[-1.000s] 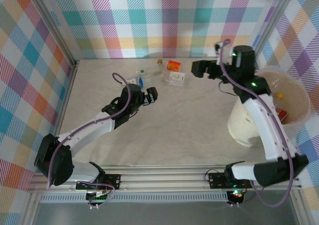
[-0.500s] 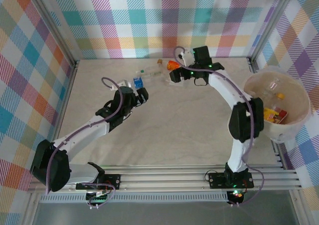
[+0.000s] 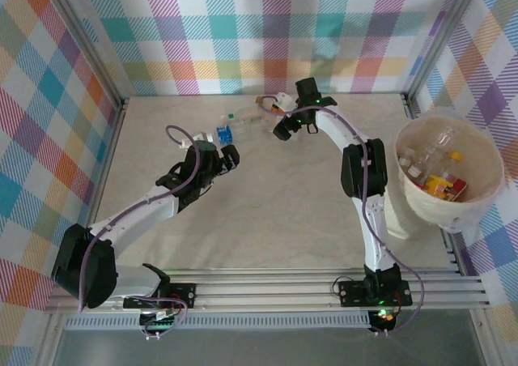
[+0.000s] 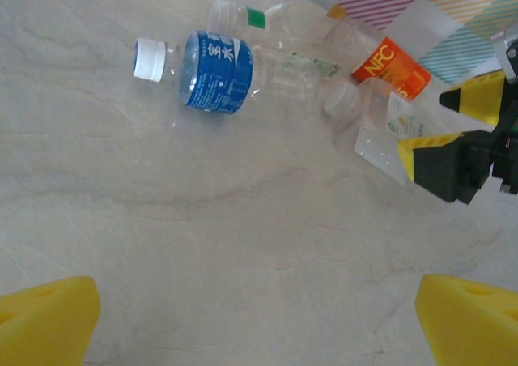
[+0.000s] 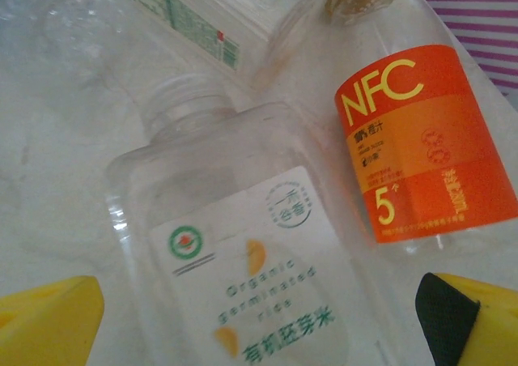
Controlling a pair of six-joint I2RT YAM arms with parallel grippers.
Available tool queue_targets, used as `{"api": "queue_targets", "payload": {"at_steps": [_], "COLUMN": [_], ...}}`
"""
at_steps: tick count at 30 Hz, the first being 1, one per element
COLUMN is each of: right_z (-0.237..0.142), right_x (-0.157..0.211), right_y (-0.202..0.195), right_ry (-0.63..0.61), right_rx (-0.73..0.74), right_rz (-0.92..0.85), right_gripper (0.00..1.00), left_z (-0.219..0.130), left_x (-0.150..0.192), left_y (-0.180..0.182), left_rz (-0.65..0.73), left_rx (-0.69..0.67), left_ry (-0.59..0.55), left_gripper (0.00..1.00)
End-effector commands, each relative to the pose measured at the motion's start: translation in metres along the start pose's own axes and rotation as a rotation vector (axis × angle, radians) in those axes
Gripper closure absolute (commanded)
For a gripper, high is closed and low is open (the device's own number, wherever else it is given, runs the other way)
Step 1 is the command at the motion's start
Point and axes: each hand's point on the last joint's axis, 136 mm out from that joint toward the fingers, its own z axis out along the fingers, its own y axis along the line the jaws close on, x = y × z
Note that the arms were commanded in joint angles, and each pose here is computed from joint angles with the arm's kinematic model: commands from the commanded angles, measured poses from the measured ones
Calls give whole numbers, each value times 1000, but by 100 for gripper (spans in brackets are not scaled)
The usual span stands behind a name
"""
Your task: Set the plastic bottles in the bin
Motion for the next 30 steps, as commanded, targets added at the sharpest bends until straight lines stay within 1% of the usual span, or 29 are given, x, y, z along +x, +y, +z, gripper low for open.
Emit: {"api": "queue_targets", "payload": {"at_steps": [1, 4, 8, 11, 13, 16, 20, 23, 26, 28, 30], "right_z": [9, 20, 24, 15, 10, 2, -20, -37, -54, -66, -81], "right_x": [14, 30, 47, 54, 57, 61, 68, 83, 92, 95, 93], "right_y": [4, 11, 24, 36, 43, 49, 63, 81, 105, 120, 134], "right_ry": [57, 114, 186, 228, 243, 245, 254, 293, 310, 292, 266], "right_rx": [-55, -100, -161, -198, -197, -156, -129, -105, -91, -97, -135], "right_rz": [-51, -50, -46, -27, -17, -31, -19, -10, 52, 114, 180], "right_gripper": [0, 0, 1, 5, 7, 7, 7, 7, 4, 0, 0], "left_z": [5, 7, 8, 8, 8, 9, 10, 12, 15, 16, 17], "left_x": [2, 2, 2, 3, 2, 3, 7, 11, 13, 15, 16], "left_y": [9, 10, 11, 11, 10, 6, 0, -5, -11, -15, -18], "left_rz": [-4, -2, -4, -4, -7, -11, -11, -13, -24, -30, -33], "left_rx": [-35, -46, -53, -52, -47, -31, 1, 28, 56, 73, 88], "left_ry": [24, 30, 30, 30, 29, 38, 64, 80, 89, 94, 99], "left_gripper": [0, 0, 0, 0, 0, 0, 0, 0, 0, 0, 0]}}
